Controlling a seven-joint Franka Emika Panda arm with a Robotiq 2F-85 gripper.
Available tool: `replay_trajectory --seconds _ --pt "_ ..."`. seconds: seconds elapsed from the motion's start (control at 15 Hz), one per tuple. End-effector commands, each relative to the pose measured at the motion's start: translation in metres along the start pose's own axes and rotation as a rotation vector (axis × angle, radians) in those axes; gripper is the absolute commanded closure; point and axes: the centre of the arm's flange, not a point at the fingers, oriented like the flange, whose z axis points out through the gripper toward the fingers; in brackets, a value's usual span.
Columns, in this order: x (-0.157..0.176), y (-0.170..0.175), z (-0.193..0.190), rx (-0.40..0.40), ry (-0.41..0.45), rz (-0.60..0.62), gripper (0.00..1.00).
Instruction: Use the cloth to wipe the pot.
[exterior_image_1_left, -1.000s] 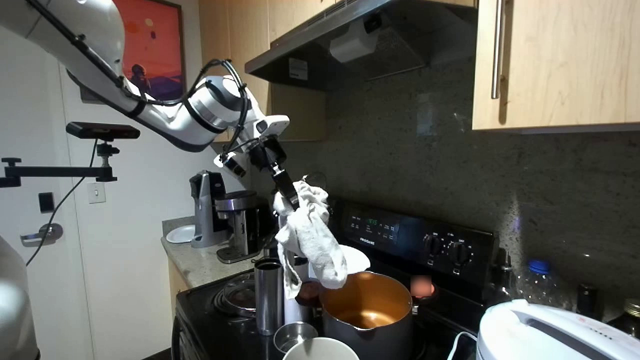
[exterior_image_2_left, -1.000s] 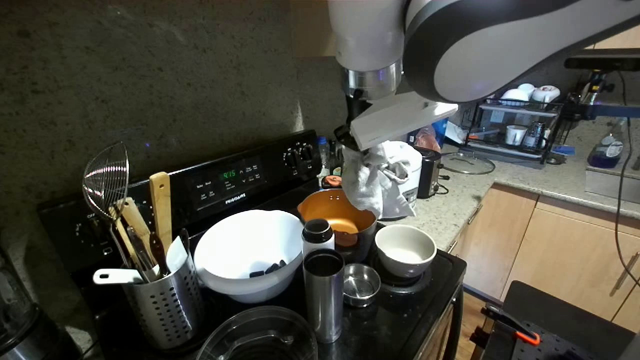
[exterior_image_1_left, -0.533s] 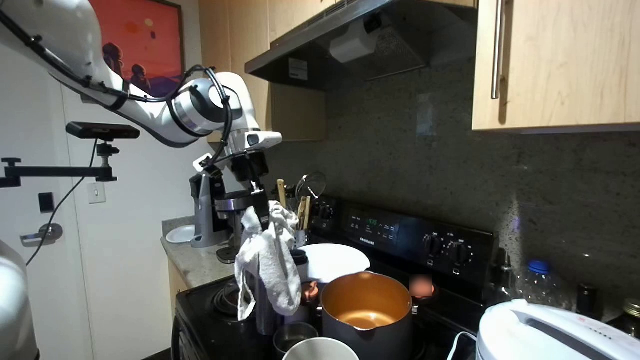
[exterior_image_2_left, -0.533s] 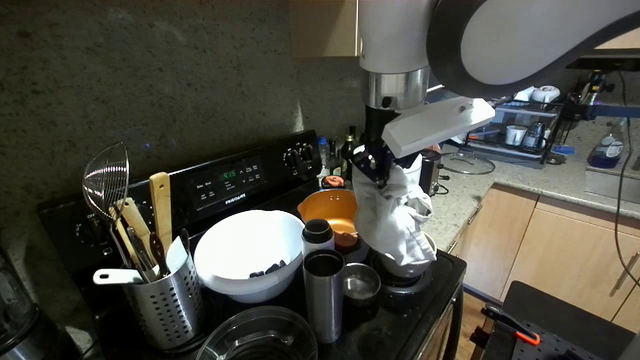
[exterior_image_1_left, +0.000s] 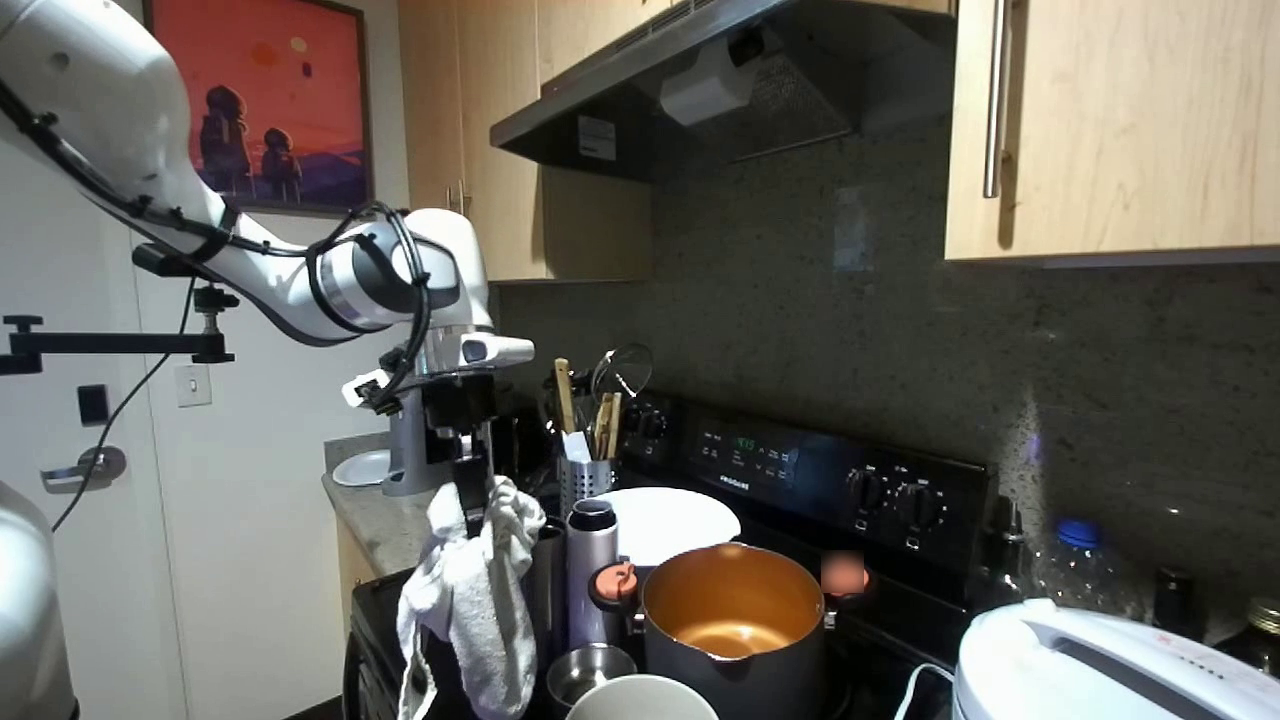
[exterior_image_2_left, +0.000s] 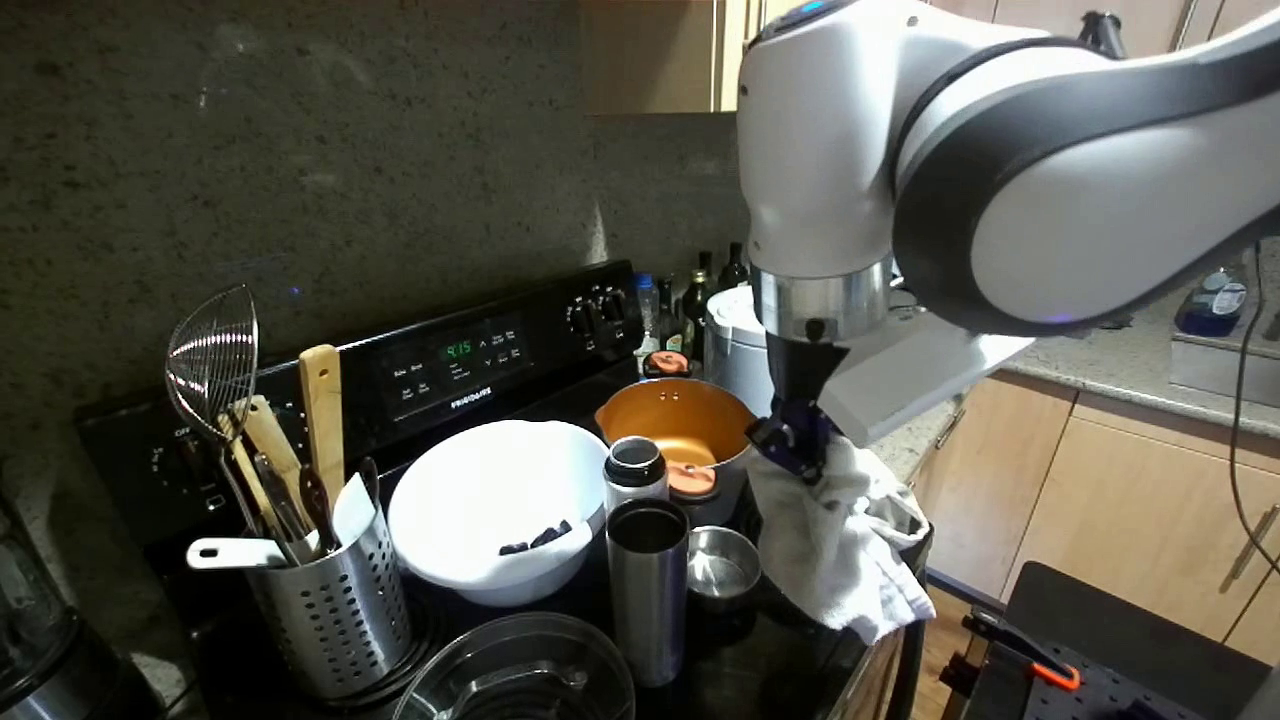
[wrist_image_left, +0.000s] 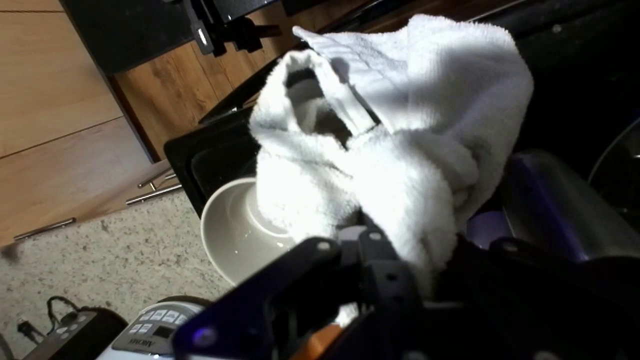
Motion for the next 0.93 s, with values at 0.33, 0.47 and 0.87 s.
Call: replay_trajectory --seconds 0.33,0.47,0.87 --pt "-0.01 -0.025 0.08 0.108 0.126 -0.025 0.94" --pt "-0.004 -0.03 0.09 0.122 0.164 -0.028 0.93" --pt "0.008 -0.025 0.109 0.088 0.168 -0.019 0.39"
